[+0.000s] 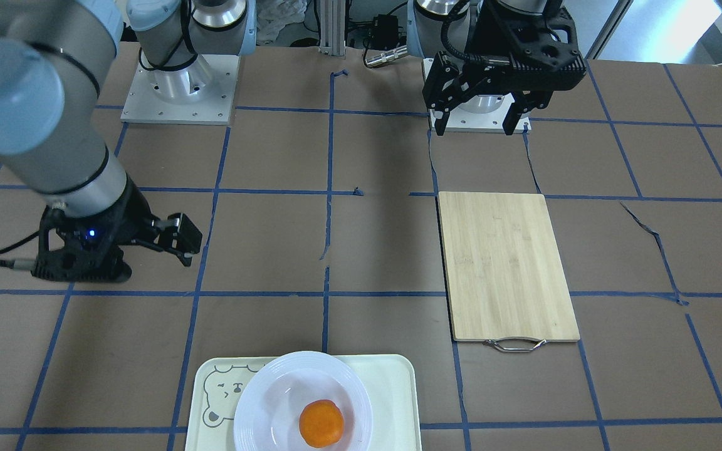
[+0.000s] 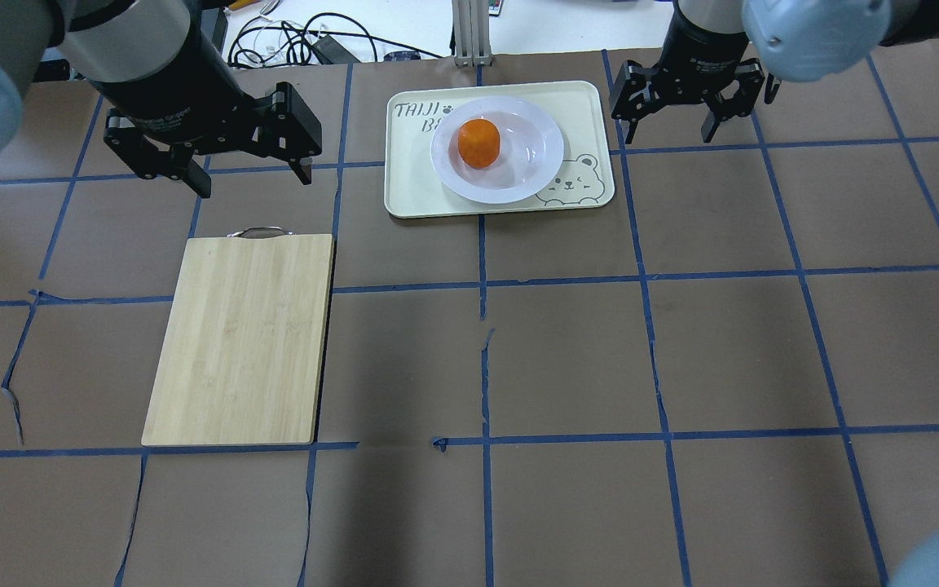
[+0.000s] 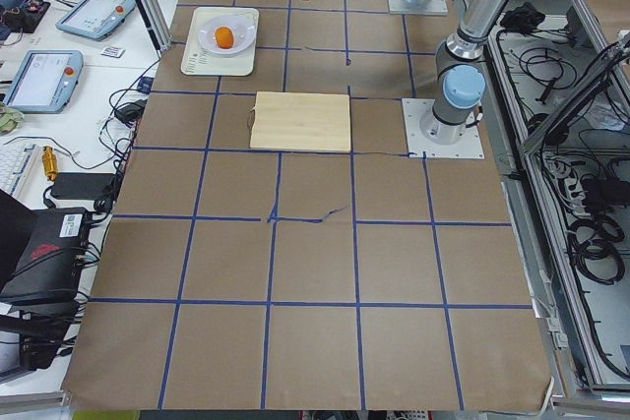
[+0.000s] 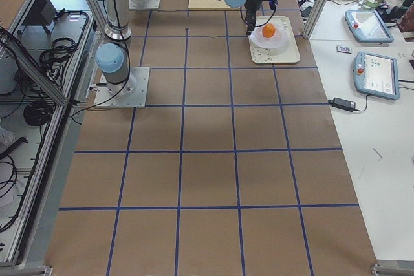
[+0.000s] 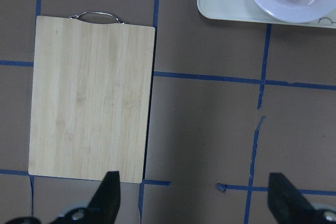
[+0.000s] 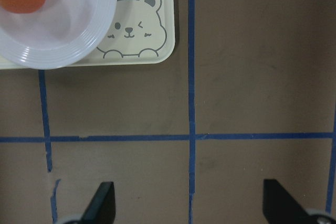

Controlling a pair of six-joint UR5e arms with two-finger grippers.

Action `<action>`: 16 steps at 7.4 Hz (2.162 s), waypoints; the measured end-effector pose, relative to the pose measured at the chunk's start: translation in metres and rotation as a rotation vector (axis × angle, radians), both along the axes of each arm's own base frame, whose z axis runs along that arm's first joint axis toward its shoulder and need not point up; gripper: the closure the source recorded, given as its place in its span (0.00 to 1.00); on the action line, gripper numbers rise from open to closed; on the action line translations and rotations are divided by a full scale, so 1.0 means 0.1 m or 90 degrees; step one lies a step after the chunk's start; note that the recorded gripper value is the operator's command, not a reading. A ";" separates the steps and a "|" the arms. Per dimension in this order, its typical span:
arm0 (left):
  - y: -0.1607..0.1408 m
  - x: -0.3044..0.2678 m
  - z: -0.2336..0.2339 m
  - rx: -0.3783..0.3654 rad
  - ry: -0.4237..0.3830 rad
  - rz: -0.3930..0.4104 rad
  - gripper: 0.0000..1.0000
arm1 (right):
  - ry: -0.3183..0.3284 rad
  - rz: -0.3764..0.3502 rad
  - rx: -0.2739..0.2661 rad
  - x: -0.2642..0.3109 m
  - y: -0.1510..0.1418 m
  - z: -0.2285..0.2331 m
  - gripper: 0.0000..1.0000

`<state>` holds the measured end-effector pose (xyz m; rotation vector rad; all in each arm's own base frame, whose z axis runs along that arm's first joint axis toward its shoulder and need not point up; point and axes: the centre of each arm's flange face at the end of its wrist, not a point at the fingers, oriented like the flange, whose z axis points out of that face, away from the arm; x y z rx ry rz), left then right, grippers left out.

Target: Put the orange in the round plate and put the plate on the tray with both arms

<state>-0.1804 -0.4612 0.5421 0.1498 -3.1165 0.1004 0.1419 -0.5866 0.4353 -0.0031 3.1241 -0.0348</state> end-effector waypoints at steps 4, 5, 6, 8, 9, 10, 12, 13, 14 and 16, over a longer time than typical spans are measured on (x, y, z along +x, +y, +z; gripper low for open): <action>0.00 0.00 0.00 0.000 -0.001 0.000 0.00 | -0.004 0.020 -0.027 0.00 0.36 0.57 0.00; 0.00 0.00 0.00 0.000 -0.001 0.000 0.00 | -0.002 0.020 -0.022 -0.01 0.37 0.61 0.00; 0.00 0.00 0.00 -0.001 -0.001 0.000 0.00 | 0.001 0.020 -0.021 -0.01 0.38 0.61 0.00; 0.01 0.00 0.01 0.000 -0.002 0.000 0.00 | 0.002 0.022 -0.020 0.00 0.39 0.60 0.00; 0.01 0.00 0.01 0.000 -0.002 0.000 0.00 | 0.001 0.022 -0.022 0.00 0.38 0.62 0.00; 0.01 0.00 0.01 0.000 -0.002 0.000 0.00 | 0.001 0.022 -0.025 0.00 0.38 0.63 0.00; 0.01 0.00 0.01 0.000 -0.002 -0.001 0.00 | 0.001 0.022 -0.025 0.00 0.38 0.63 0.00; 0.01 0.00 0.01 -0.001 -0.002 -0.001 0.00 | 0.001 0.022 -0.024 0.00 0.39 0.62 0.00; 0.01 0.00 0.01 -0.001 -0.002 -0.001 0.00 | 0.000 0.021 -0.023 0.00 0.40 0.62 0.00; 0.02 0.00 0.01 -0.001 -0.002 -0.001 0.00 | 0.000 0.021 -0.021 0.00 0.40 0.61 0.00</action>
